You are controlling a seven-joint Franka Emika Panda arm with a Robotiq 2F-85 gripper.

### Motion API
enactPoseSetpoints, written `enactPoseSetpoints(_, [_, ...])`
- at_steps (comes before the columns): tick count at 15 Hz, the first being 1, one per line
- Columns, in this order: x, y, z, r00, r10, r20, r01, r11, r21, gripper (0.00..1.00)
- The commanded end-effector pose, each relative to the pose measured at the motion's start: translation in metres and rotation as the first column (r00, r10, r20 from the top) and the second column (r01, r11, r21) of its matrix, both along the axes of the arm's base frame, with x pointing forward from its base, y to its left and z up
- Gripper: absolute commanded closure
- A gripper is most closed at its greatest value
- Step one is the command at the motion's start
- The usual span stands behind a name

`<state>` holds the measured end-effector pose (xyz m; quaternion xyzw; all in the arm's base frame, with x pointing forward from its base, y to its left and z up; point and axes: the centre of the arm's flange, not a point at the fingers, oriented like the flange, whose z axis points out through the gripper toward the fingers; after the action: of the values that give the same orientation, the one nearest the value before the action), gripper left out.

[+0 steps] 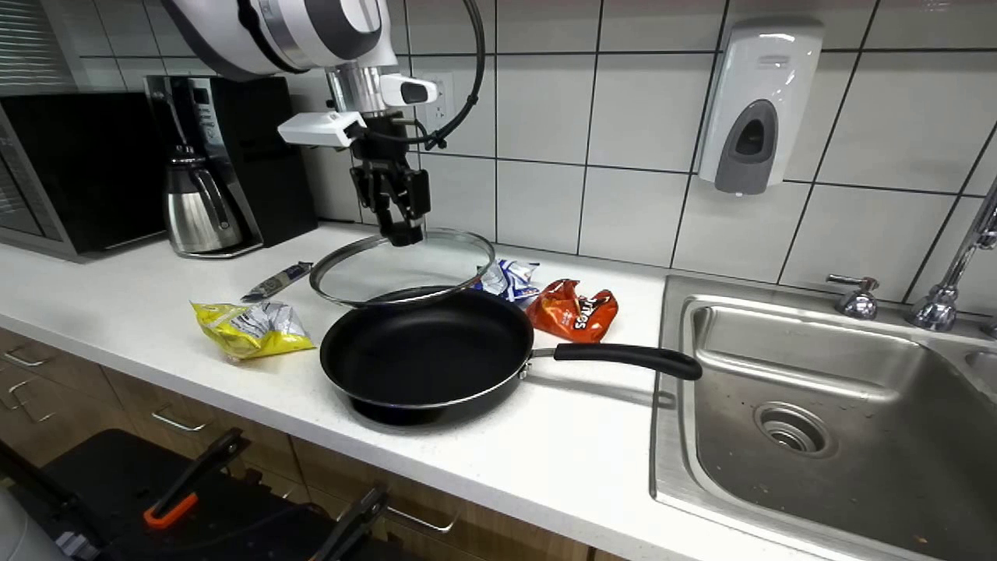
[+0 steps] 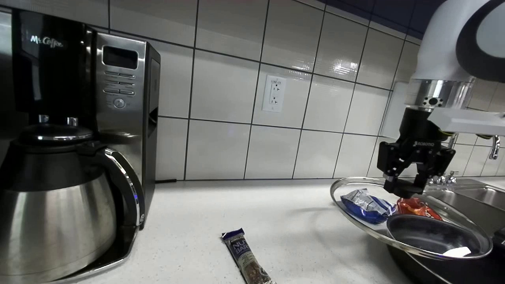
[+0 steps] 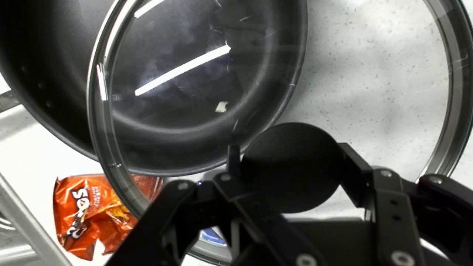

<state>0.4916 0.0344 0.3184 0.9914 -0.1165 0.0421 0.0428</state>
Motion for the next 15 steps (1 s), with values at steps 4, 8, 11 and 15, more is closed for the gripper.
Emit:
enactPoseSetpoints(4, [0.053,0.039,0.006,0.998,0.055,-0.023,-0.056,0.998,-0.025,0.61])
enactPoseSetpoints(8, [0.073,0.063,-0.001,0.994,0.096,-0.047,-0.098,0.995,-0.029,0.61])
enactPoseSetpoints(11, [0.087,0.081,-0.005,0.990,0.124,-0.068,-0.126,0.991,-0.035,0.61])
enactPoseSetpoints(15, [0.101,0.106,-0.010,0.985,0.149,-0.090,-0.153,0.987,-0.038,0.61])
